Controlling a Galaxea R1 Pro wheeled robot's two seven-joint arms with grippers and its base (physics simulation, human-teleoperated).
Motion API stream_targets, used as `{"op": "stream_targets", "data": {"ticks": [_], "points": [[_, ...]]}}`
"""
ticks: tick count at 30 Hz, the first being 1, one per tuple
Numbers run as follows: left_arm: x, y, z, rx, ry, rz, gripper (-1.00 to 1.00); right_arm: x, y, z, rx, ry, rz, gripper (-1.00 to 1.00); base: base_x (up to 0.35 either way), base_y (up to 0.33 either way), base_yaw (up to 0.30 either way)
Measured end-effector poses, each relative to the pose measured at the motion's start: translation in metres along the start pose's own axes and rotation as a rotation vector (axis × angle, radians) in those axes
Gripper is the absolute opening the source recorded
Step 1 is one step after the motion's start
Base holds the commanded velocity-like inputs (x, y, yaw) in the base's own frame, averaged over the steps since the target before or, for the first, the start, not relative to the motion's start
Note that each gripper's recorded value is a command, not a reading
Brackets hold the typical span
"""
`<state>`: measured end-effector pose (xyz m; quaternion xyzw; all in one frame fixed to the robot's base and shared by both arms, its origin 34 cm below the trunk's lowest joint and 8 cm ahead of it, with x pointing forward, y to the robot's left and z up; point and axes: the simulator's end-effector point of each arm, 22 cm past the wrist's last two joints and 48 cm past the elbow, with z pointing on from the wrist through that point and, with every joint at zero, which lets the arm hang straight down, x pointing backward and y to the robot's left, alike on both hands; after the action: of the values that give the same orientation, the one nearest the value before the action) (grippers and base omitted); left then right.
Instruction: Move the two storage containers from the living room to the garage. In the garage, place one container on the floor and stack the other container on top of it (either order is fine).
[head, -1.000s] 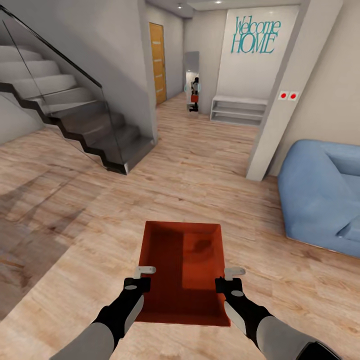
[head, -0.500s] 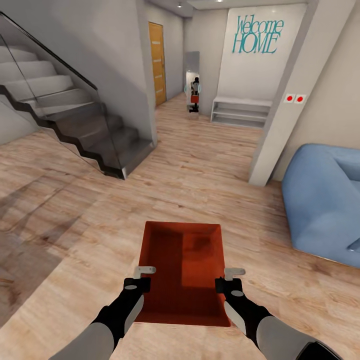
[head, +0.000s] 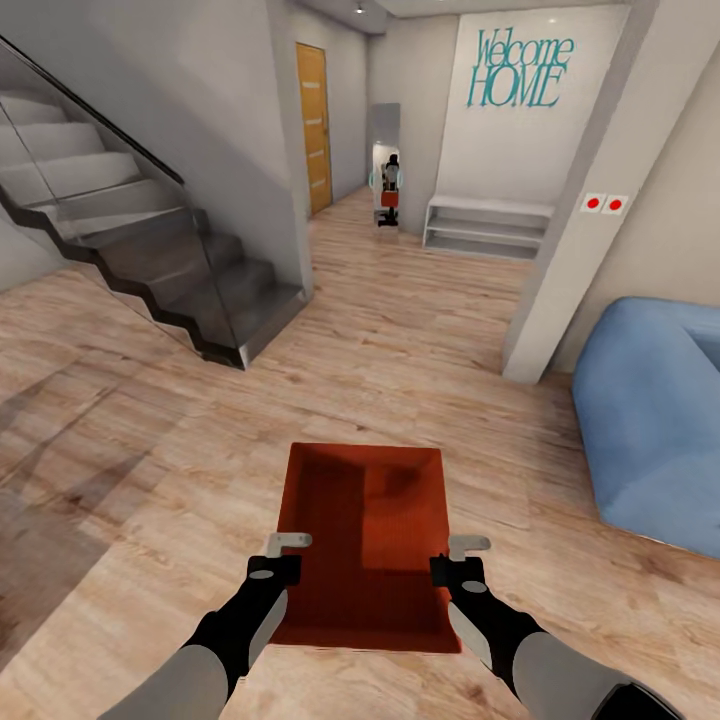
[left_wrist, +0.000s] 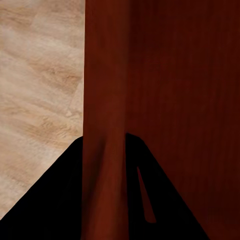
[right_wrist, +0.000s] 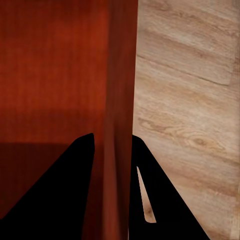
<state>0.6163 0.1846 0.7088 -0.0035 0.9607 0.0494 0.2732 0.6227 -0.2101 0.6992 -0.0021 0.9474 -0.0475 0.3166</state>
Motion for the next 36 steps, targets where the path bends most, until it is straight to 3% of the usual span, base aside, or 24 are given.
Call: {"op": "stream_targets", "data": {"ticks": [36], "points": [[-0.0001, -0.0003, 0.0005, 0.0, -0.003, 0.0, -1.0, 0.0002, -0.0002, 0.0005, 0.0, -0.003, 0.001, -1.0, 0.322, 0.0, -0.018]]}}
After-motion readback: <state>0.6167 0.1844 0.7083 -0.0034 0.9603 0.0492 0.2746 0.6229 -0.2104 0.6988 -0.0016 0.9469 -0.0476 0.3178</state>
